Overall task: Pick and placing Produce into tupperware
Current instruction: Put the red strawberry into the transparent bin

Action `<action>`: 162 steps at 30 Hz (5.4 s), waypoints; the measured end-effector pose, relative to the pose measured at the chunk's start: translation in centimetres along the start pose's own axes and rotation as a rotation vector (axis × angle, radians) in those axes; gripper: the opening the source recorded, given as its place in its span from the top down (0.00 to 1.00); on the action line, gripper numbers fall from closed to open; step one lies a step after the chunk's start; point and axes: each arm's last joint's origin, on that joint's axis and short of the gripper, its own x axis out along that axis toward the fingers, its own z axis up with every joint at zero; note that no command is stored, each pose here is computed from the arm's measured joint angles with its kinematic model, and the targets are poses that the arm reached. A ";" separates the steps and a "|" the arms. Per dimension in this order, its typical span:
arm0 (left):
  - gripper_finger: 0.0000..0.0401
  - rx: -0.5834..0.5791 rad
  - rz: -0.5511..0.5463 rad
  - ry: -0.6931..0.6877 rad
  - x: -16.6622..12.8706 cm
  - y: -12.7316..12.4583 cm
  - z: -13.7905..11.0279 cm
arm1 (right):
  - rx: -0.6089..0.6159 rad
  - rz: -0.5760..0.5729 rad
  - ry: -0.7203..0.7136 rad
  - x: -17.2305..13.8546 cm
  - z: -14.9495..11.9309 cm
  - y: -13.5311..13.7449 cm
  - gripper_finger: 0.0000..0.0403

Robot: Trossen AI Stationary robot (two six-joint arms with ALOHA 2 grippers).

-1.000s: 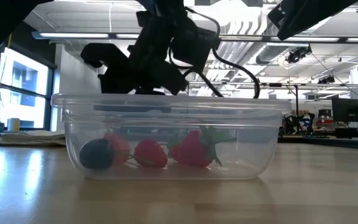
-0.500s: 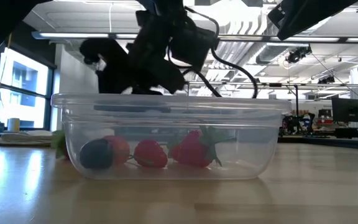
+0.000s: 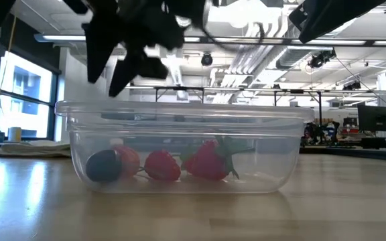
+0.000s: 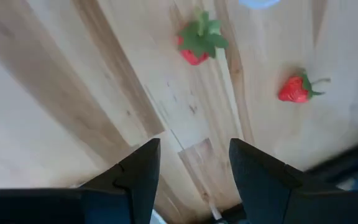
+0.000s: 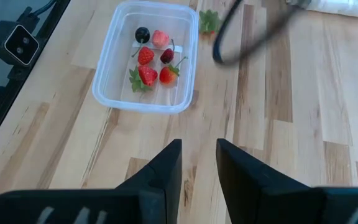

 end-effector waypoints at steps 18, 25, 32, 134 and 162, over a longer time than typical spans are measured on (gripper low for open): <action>0.55 0.183 0.263 -0.101 -1.3 -6.9 -2.7 | 0.000 0.000 0.000 0.0 0.0 0.0 0.78; 0.55 0.155 0.313 -0.305 1.3 -7.2 -4.8 | 0.000 0.000 0.001 0.0 0.0 0.0 0.78; 0.55 0.187 0.330 -0.314 3.9 -6.8 -6.5 | 0.001 0.000 -0.003 0.0 0.0 0.0 0.78; 0.55 0.735 0.361 -0.475 12.4 -4.5 -2.3 | 0.002 0.001 -0.007 0.0 0.1 0.0 0.78; 0.55 0.740 0.312 -0.532 11.5 -4.7 -1.3 | 0.001 0.001 -0.007 0.0 0.1 0.0 0.78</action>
